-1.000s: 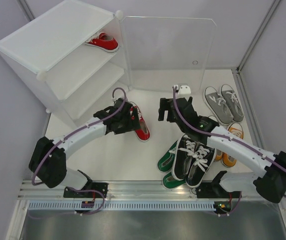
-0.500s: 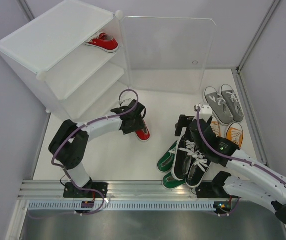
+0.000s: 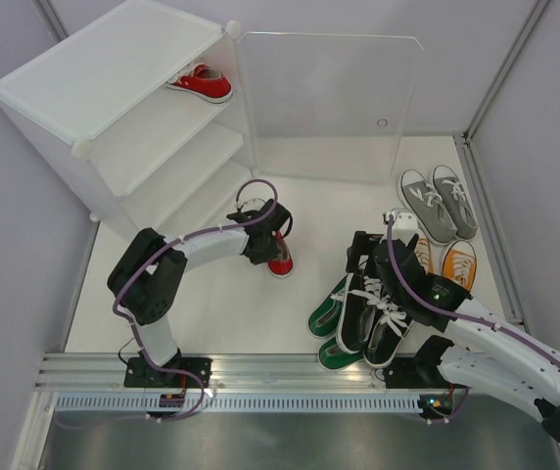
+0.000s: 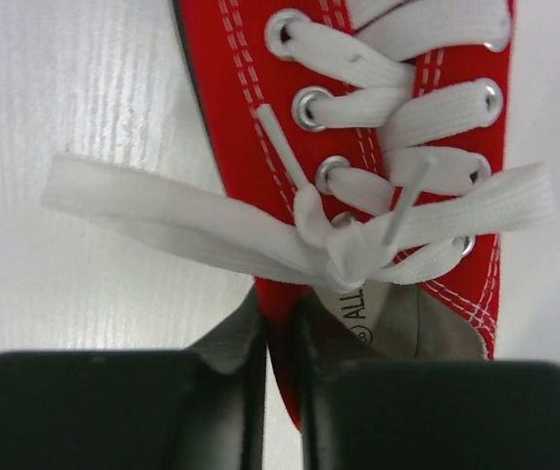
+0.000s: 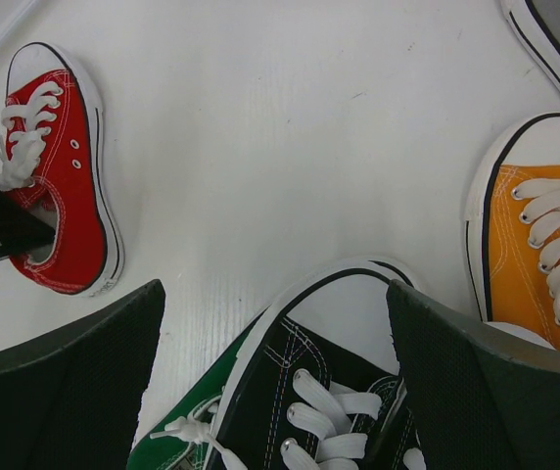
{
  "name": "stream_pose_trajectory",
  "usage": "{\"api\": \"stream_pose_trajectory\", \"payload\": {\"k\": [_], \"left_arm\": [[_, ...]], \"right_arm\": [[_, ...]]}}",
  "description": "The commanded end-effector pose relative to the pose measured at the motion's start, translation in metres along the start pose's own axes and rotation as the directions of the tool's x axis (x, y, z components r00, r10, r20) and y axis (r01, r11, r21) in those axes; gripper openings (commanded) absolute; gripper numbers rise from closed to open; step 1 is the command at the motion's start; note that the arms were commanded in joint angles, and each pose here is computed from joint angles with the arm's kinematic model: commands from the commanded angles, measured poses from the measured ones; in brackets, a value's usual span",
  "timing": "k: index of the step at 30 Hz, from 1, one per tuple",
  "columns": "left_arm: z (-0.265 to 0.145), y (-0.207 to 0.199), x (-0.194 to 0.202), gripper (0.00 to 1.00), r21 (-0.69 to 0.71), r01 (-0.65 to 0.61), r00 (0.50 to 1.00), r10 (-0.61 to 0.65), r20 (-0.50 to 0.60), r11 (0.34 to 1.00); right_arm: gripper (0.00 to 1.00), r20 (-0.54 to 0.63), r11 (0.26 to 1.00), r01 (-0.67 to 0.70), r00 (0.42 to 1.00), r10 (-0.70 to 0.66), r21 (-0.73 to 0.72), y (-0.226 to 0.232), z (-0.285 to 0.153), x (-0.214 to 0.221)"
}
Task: Place and organize the shoes in the shoe cabinet
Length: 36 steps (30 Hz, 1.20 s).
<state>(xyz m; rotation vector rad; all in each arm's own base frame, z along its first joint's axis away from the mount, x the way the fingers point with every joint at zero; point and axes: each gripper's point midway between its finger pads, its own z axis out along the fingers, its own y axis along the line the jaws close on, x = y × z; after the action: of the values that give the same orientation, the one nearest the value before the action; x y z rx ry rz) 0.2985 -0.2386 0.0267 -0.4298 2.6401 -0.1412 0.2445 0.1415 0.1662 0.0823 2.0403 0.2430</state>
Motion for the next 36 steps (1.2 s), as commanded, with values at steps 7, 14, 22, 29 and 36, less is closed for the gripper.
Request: {"api": "stream_pose_trajectory", "payload": {"k": [7, 14, 22, 29, 36], "left_arm": [[-0.076, -0.032, -0.052, 0.02, 0.154, 0.03, 0.986, -0.055, 0.159, 0.988], [-0.171, -0.039, -0.11, 0.02, 0.303, 0.083, 0.925, -0.186, 0.33, 0.949], [-0.247, -0.014, -0.165, 0.02, 0.297, 0.133, 0.836, -0.268, 0.479, 0.946], [-0.273, 0.009, -0.214, 0.02, 0.311, 0.223, 0.776, -0.361, 0.517, 0.924], [-0.272, 0.04, -0.256, 0.02, 0.266, 0.319, 0.732, -0.414, 0.541, 0.91]], "right_arm": [[0.98, 0.041, 1.0, -0.003, 0.999, 0.002, 0.003, -0.003, -0.004, -0.01], [0.98, 0.051, 1.0, -0.005, 0.999, 0.005, -0.013, 0.001, -0.007, -0.016], [0.97, 0.059, 1.0, -0.009, 0.998, 0.011, -0.02, -0.001, -0.012, -0.019], [0.97, 0.076, 1.0, -0.017, 0.997, 0.019, -0.023, -0.005, -0.02, -0.024], [0.97, 0.087, 1.0, -0.025, 0.996, 0.026, -0.02, -0.011, -0.025, -0.025]]}}
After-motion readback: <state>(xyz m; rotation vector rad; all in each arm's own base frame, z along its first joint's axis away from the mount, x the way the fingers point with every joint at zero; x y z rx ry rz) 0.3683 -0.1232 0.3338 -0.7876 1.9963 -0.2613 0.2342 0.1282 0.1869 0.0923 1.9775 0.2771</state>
